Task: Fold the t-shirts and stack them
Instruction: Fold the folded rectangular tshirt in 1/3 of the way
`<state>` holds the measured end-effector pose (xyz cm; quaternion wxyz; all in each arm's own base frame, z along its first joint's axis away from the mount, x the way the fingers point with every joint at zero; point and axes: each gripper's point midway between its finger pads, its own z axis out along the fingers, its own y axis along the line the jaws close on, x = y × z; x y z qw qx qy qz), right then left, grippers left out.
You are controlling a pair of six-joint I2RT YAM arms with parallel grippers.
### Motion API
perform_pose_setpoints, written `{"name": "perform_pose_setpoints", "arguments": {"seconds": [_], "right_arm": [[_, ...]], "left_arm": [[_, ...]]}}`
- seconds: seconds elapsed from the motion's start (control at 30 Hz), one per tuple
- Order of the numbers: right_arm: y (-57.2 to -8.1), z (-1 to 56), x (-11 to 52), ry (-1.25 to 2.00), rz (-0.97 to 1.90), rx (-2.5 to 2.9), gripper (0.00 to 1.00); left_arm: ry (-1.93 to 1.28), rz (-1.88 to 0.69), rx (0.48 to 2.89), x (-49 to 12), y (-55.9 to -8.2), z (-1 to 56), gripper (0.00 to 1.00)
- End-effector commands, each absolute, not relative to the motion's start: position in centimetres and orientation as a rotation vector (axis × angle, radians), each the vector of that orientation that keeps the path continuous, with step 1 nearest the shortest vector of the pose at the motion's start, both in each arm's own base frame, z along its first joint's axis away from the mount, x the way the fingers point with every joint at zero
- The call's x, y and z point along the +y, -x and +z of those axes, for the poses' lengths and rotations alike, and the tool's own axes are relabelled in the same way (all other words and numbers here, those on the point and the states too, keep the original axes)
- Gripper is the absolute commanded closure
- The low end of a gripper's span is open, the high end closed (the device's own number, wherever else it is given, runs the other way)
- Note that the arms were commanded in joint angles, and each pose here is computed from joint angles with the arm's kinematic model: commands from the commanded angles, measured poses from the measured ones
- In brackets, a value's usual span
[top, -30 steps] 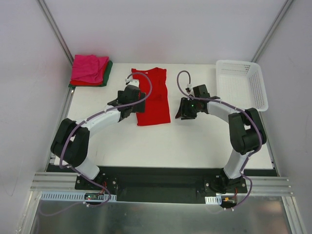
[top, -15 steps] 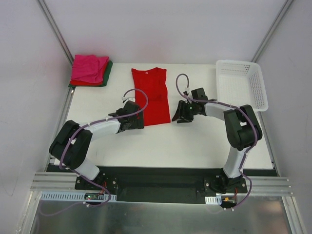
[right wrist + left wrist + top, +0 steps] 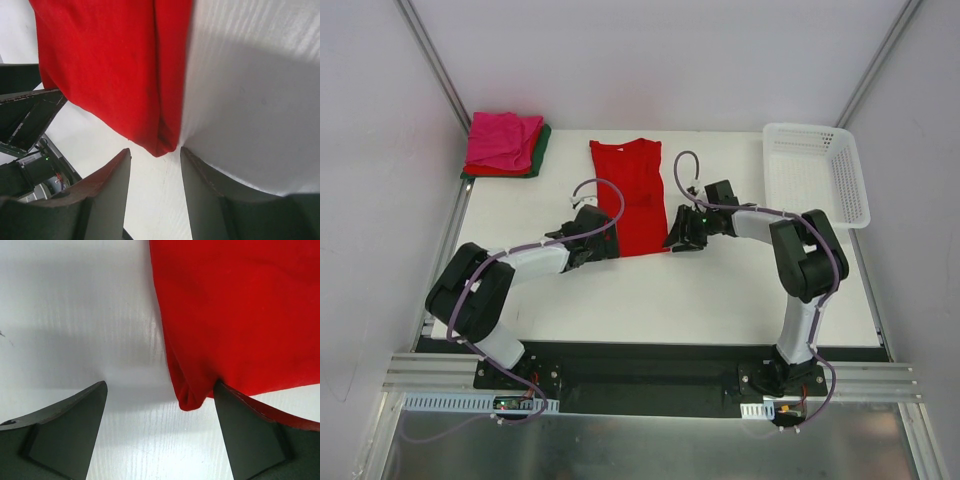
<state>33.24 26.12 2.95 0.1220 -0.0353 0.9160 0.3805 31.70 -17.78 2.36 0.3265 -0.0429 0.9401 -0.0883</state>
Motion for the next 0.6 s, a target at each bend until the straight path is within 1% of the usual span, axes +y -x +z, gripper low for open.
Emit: {"name": "perform_pose_setpoints", "arguments": {"seconds": [0.0, 0.07, 0.2, 0.23, 0.4, 0.5, 0.53, 0.57], "right_arm": [[-33.2, 1.6, 26.3, 0.106, 1.078, 2.709, 0.52], [-33.2, 1.5, 26.5, 0.11, 1.078, 2.711, 0.52], [-33.3, 1.4, 26.6, 0.113, 1.078, 2.715, 0.52], [-33.2, 1.3, 26.6, 0.112, 1.077, 2.721, 0.52], [-33.3, 1.2, 26.6, 0.113, 1.073, 2.726, 0.52], [-33.3, 1.0, 26.7, 0.118, 1.072, 2.729, 0.52], [-33.3, 1.0, 26.7, 0.118, 1.072, 2.729, 0.52], [-33.3, 0.9, 26.6, 0.117, 1.069, 2.73, 0.52]], "left_arm": [[0.136, -0.304, 2.493, -19.3, -31.5, 1.4, 0.13], [0.147, -0.323, 2.493, -19.7, -31.6, 1.3, 0.14], [0.164, -0.395, 2.489, -21.0, -32.1, 1.2, 0.32], [0.163, -0.42, 2.494, -21.3, -32.0, 1.1, 0.37], [0.183, -0.464, 2.499, -21.9, -31.8, 1.0, 0.42], [0.186, -0.468, 2.507, -21.6, -31.3, 0.9, 0.47], [0.187, -0.471, 2.501, -21.6, -31.1, 1.1, 0.51], [0.191, -0.47, 2.499, -21.5, -31.1, 1.2, 0.6]]}}
